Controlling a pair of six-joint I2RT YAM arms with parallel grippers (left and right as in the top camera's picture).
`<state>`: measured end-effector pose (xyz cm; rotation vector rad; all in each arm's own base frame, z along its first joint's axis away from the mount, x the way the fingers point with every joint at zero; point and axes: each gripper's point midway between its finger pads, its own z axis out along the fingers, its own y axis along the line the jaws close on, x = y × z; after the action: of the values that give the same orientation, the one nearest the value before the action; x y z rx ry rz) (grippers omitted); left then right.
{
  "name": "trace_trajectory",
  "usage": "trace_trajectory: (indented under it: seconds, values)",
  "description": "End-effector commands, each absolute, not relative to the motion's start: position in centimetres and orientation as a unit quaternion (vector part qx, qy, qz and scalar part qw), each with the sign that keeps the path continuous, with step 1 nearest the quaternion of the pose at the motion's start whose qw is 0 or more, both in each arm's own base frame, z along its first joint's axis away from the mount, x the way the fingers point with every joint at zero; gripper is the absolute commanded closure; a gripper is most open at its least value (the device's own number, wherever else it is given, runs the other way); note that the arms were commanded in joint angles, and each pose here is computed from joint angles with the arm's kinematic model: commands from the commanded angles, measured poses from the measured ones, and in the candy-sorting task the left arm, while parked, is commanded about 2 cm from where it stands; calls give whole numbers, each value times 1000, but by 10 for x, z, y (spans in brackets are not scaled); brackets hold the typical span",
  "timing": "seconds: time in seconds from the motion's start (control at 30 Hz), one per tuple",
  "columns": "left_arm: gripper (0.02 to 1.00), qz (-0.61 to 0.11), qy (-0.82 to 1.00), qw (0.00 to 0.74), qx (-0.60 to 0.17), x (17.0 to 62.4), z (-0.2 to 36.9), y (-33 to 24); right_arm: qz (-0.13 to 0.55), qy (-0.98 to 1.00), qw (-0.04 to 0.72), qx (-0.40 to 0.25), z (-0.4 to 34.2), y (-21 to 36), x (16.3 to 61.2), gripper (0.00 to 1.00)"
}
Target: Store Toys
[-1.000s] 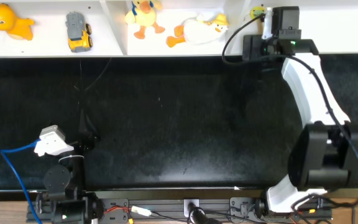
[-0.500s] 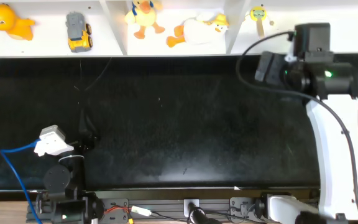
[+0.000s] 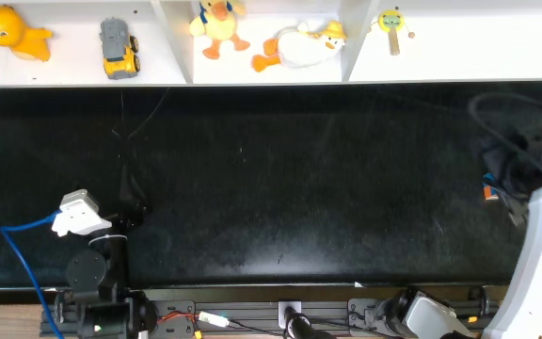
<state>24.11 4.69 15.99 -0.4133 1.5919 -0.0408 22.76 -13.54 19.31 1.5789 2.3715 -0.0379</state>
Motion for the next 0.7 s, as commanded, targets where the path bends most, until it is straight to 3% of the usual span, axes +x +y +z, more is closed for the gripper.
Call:
trace_trajectory:
  seconds: [0.03,0.4,0.7]
  values:
    - [20,-20,708,682,-180,241,159,46,-18,779,157,606,185,-162,212,3]
    - [20,-20,708,682,-180,241,159,46,-26,730,221,646,161,-212,222,3]
    - [20,-20,708,682,-180,241,159,46,-21,725,187,662,116,-227,239,5]
